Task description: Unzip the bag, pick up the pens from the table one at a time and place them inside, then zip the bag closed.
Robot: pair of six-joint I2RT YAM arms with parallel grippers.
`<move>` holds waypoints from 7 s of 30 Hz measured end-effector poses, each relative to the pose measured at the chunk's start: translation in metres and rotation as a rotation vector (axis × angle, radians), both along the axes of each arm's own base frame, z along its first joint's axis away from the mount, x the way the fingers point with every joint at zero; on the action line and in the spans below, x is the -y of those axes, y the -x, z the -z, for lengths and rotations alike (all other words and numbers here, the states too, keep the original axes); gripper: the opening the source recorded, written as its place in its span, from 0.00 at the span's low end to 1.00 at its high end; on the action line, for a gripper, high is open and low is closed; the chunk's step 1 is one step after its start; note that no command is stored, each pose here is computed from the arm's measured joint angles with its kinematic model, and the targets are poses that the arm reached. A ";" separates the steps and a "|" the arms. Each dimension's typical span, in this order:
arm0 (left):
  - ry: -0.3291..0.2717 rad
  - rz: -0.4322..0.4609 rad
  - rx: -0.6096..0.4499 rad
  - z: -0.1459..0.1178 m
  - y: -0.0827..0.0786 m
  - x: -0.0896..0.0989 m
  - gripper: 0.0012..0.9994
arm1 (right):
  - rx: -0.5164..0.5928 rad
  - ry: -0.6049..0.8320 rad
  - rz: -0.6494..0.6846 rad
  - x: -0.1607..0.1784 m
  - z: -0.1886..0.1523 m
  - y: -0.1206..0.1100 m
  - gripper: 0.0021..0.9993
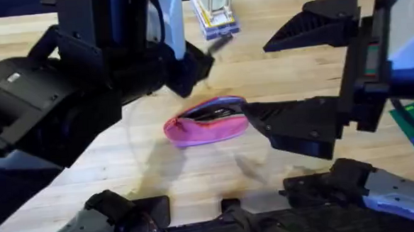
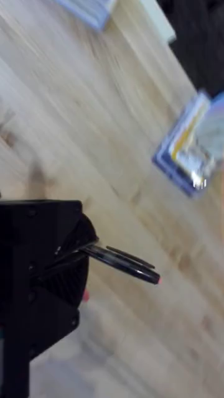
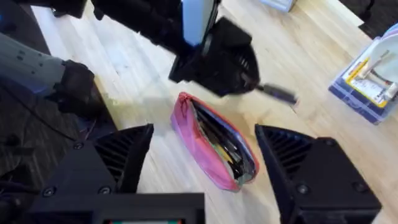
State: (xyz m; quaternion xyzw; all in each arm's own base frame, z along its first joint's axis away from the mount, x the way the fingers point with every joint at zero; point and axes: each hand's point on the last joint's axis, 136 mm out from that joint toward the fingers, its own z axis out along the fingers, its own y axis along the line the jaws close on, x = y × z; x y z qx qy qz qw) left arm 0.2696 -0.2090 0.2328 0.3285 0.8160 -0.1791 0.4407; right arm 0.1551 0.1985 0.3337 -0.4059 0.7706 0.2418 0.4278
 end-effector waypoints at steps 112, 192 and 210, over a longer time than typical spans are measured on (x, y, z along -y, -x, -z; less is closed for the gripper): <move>-0.475 0.306 -0.111 0.065 0.070 -0.138 0.99 | -0.194 0.007 0.092 0.021 0.022 0.021 1.00; -0.243 0.744 -0.089 0.140 0.049 -0.157 0.99 | -0.929 -0.019 0.631 -0.147 0.198 -0.019 0.98; -0.243 0.745 -0.088 0.140 0.049 -0.157 0.99 | -0.818 -0.004 0.726 -0.150 0.227 -0.047 0.71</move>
